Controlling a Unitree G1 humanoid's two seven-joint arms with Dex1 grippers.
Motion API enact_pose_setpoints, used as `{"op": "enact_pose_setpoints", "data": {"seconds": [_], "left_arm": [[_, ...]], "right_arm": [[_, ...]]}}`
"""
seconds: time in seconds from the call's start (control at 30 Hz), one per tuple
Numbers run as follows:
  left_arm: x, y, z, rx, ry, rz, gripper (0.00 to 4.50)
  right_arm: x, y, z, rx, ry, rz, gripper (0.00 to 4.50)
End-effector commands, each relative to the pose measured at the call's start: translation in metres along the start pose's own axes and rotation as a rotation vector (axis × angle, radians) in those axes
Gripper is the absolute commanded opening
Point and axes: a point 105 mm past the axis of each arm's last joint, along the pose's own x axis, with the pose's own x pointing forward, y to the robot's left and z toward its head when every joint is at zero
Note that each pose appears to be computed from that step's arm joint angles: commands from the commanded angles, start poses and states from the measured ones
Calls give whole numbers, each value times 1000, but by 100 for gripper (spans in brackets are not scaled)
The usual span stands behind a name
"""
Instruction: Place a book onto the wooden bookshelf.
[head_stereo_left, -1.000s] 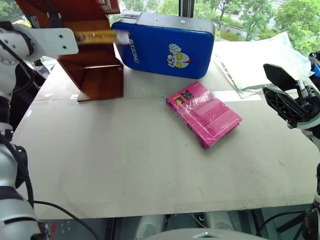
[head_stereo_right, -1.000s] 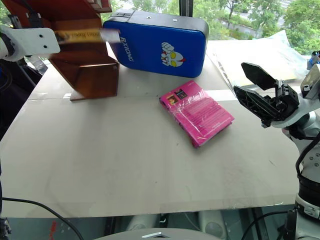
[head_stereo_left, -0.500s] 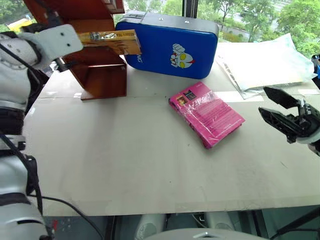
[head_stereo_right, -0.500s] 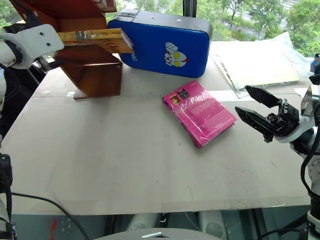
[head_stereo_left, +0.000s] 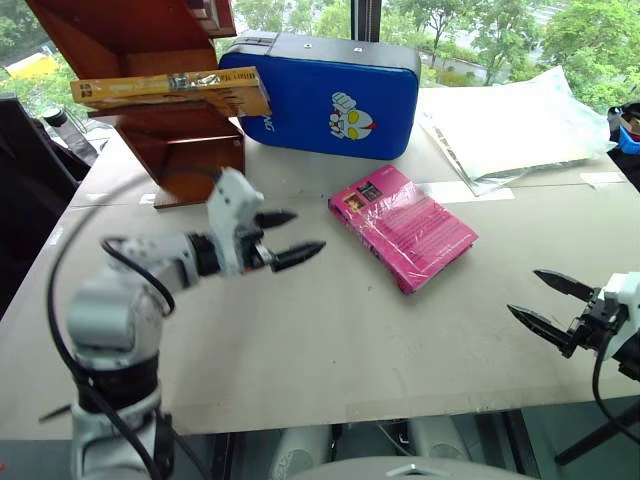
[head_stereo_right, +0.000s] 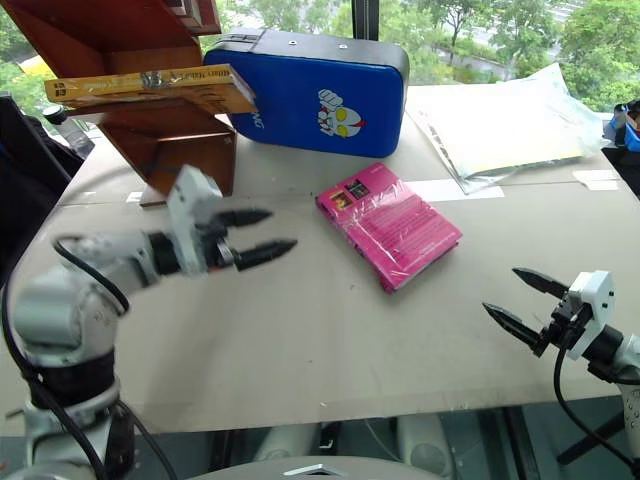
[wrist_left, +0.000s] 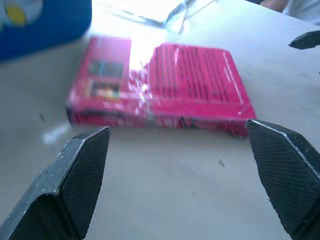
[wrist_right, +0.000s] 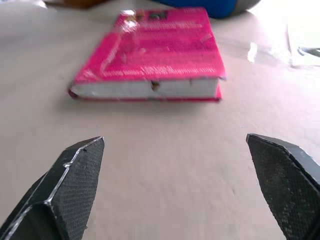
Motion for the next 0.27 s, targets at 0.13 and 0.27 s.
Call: {"op": "enact_pose_setpoints", "data": {"seconds": [0.13, 0.27], "left_arm": [[-6, 1, -35, 40, -94, 207, 446], [-12, -6, -61, 2, -68, 216, 446]], "right_arm": [[-4, -7, -12, -100, 29, -102, 450], [-6, -3, -14, -76, 5, -76, 450]]}}
